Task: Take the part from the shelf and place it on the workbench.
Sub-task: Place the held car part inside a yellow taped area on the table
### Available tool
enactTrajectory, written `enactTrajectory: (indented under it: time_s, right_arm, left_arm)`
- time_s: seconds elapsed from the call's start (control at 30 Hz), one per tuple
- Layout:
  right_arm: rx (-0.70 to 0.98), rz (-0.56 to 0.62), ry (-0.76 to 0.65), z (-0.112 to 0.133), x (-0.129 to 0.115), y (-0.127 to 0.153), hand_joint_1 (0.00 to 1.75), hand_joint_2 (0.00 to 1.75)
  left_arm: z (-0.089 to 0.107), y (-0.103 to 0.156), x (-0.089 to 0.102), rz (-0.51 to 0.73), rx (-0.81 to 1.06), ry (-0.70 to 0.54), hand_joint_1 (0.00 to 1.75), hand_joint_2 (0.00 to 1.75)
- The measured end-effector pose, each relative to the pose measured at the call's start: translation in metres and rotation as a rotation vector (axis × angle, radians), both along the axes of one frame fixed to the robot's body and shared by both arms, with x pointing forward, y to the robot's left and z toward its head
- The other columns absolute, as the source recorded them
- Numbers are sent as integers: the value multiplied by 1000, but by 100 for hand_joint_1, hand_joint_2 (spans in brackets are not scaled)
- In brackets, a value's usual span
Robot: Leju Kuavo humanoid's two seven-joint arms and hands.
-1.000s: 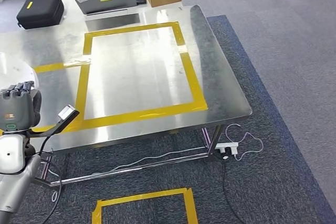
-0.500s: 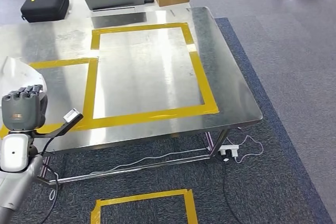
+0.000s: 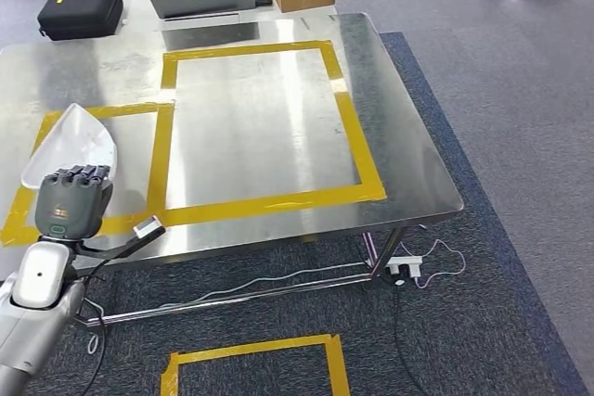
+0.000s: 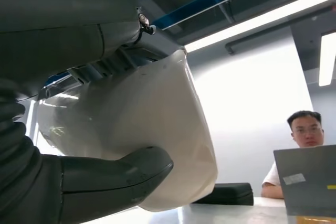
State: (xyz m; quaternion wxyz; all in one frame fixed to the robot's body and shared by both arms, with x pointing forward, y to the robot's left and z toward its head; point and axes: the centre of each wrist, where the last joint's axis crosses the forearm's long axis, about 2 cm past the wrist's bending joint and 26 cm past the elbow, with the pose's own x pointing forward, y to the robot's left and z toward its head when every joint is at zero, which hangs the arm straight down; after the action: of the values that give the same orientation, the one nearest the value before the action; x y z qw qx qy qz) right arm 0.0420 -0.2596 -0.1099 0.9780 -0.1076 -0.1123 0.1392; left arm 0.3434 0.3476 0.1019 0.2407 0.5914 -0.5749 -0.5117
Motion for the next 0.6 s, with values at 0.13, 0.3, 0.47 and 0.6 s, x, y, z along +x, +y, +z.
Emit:
enactTrajectory:
  time_s: [0.13,0.3,0.47,0.6]
  right_arm:
    - [1,13,1,0,1,0,0,0]
    - [2,19,-2,0,3,1,0,0]
    - [7,18,-7,1,6,2,0,0]
    - [11,11,-5,1,6,2,0,0]
  left_arm:
    - [-7,-1,0,-30,18,40,175,175]
    - [-11,-8,8,-8,6,70,175,175]
    - [-12,-13,24,40,-2,112,175,175]
    - [-11,-12,37,119,-4,183,175,175]
